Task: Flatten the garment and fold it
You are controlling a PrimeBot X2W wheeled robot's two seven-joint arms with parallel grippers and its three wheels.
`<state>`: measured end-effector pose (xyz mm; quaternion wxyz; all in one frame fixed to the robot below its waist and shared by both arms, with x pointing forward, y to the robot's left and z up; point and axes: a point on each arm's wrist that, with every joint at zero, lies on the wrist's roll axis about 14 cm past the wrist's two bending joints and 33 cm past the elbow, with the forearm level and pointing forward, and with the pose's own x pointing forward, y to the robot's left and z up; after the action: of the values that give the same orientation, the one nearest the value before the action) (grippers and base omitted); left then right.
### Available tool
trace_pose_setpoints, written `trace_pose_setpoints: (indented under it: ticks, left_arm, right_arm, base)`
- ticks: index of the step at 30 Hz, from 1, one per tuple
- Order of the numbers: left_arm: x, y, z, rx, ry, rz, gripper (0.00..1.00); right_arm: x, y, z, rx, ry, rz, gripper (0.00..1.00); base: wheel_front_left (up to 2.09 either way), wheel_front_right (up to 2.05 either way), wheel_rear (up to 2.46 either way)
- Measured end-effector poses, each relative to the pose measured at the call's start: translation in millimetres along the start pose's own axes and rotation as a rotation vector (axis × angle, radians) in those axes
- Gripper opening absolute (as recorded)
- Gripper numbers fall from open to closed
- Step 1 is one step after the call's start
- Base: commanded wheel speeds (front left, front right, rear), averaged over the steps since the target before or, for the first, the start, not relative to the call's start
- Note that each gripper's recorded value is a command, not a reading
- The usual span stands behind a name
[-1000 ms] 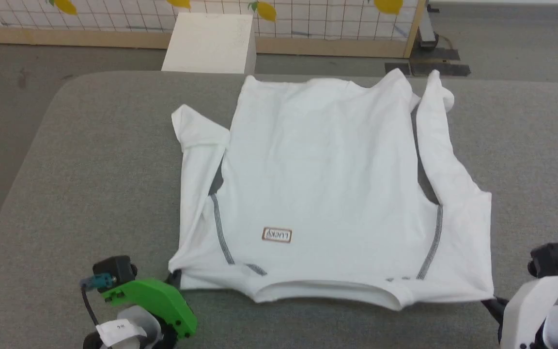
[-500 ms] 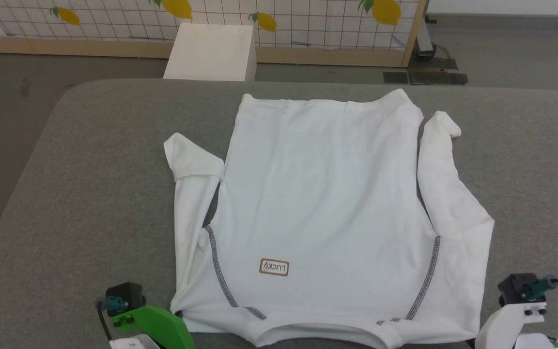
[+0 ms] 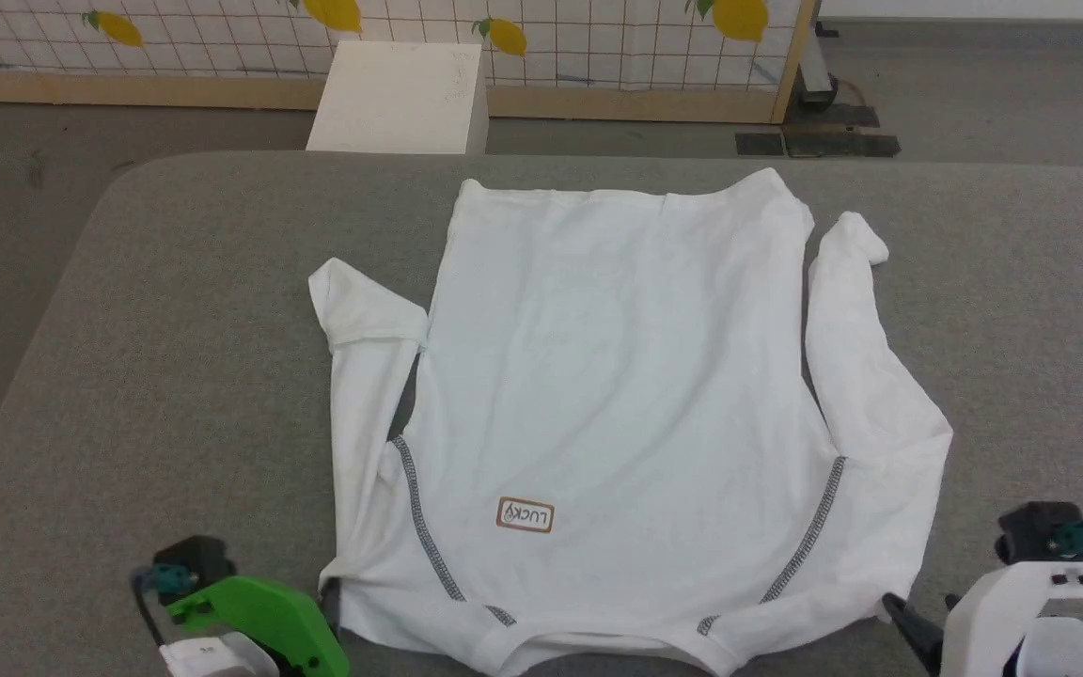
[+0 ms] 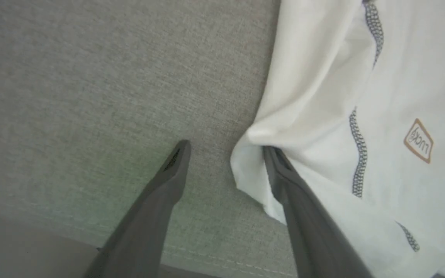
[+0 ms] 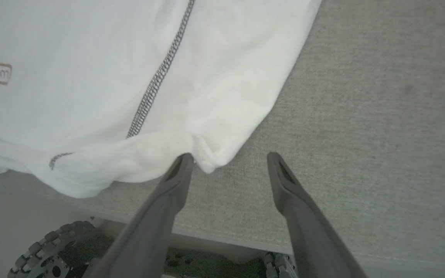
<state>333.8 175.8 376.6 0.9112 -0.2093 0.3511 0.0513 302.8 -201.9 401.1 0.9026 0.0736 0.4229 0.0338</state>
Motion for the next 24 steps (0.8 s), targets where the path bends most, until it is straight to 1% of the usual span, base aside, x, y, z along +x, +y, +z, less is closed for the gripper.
trace_pose_setpoints:
  ticks: [3,6,8,11,13,14,15,18,21,24]
  left_arm:
    - [-6.4,7.3,23.6,-0.016,-0.061,0.014,1.00]
    - [-15.8,3.2,58.5,-0.026,-0.184,-0.012,1.00]
    - [-23.4,-0.1,85.0,-0.027,-0.296,-0.031,1.00]
    - [-35.1,-6.3,119.8,0.019,-0.475,-0.060,1.00]
    - [-42.0,-10.8,139.9,0.040,-0.593,-0.078,1.00]
    - [-47.7,-14.6,157.5,0.077,-0.706,-0.089,1.00]
    - [-49.8,-16.2,163.7,0.088,-0.748,-0.093,1.00]
    - [-49.2,-23.2,175.8,0.142,-0.824,-0.109,1.00]
    - [-41.7,-30.7,178.9,0.179,-0.840,-0.127,1.00]
    - [-33.9,-37.4,182.1,0.195,-0.854,-0.139,1.00]
  right_arm:
    - [-12.9,-9.9,21.1,0.042,-0.078,-0.009,1.00]
    - [-28.1,-26.0,41.0,0.104,-0.161,-0.037,1.00]
    - [-36.5,-37.9,53.5,0.144,-0.213,-0.063,1.00]
    - [-44.7,-50.8,78.4,0.177,-0.299,-0.094,1.00]
    - [-47.2,-54.6,96.9,0.178,-0.358,-0.106,1.00]
    - [-47.6,-59.1,116.0,0.179,-0.421,-0.123,1.00]
    - [-46.9,-60.9,123.0,0.177,-0.441,-0.132,1.00]
    - [-36.9,-62.3,146.7,0.175,-0.490,-0.140,1.00]
    - [-20.3,-62.0,167.6,0.164,-0.499,-0.144,1.00]
    - [1.2,-63.3,188.8,0.146,-0.483,-0.149,1.00]
  base:
    - [0.00,0.00,0.00]
    - [0.00,0.00,0.00]
    - [0.00,0.00,0.00]
    - [0.00,0.00,0.00]
    - [0.00,0.00,0.00]
    - [0.00,0.00,0.00]
    - [0.00,0.00,0.00]
    - [0.00,0.00,0.00]
    - [0.00,0.00,0.00]
    - [0.00,0.00,0.00]
